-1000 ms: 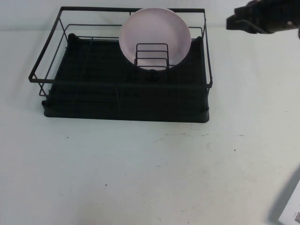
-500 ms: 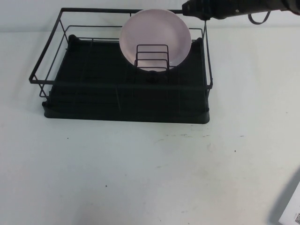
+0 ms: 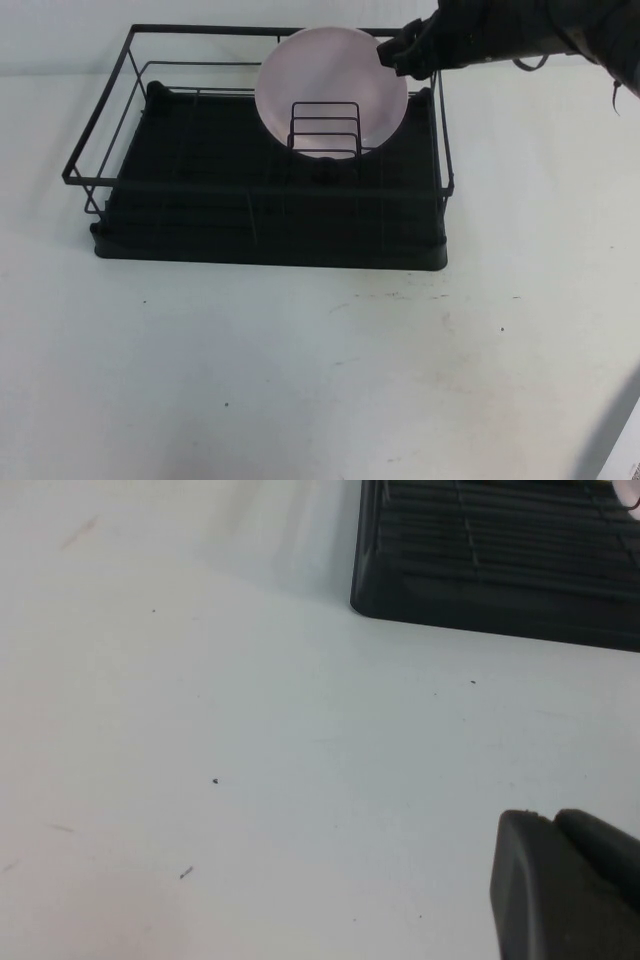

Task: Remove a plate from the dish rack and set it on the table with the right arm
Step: Grasp the plate from the shelf

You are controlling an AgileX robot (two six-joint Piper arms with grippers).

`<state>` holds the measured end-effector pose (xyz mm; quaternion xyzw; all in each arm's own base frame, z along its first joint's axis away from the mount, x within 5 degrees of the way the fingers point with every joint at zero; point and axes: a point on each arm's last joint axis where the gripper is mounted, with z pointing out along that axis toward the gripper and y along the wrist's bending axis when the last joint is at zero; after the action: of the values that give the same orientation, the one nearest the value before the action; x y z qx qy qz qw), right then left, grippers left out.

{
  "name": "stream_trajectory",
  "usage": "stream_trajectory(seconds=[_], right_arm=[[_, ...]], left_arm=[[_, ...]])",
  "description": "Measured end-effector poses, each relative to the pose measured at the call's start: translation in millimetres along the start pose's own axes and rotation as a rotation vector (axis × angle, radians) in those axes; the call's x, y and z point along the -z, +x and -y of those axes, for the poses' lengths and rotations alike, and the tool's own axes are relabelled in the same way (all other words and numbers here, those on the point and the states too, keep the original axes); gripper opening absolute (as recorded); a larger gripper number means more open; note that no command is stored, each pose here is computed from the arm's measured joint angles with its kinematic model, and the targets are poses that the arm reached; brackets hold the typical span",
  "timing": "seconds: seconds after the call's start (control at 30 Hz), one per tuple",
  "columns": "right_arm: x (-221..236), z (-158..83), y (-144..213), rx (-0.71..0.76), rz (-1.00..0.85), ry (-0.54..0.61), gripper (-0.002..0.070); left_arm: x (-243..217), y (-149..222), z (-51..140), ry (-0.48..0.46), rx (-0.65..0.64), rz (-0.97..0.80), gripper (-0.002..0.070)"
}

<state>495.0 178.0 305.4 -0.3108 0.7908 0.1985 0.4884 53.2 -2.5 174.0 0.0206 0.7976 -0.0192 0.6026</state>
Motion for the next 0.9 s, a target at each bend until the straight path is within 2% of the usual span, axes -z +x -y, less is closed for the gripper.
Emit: stream_trajectory(seconds=[0.5, 0.9], right_arm=[[-31.3, 3.4, 19.1, 0.087, 0.022, 0.065, 0.0339], [-41.5, 7.7, 25.1, 0.083, 0.050, 0.117, 0.0340]], left_arm=[[0.0, 0.0, 0.0, 0.000, 0.000, 0.000, -0.0004], [0.0, 0.0, 0.0, 0.000, 0.000, 0.000, -0.0004]])
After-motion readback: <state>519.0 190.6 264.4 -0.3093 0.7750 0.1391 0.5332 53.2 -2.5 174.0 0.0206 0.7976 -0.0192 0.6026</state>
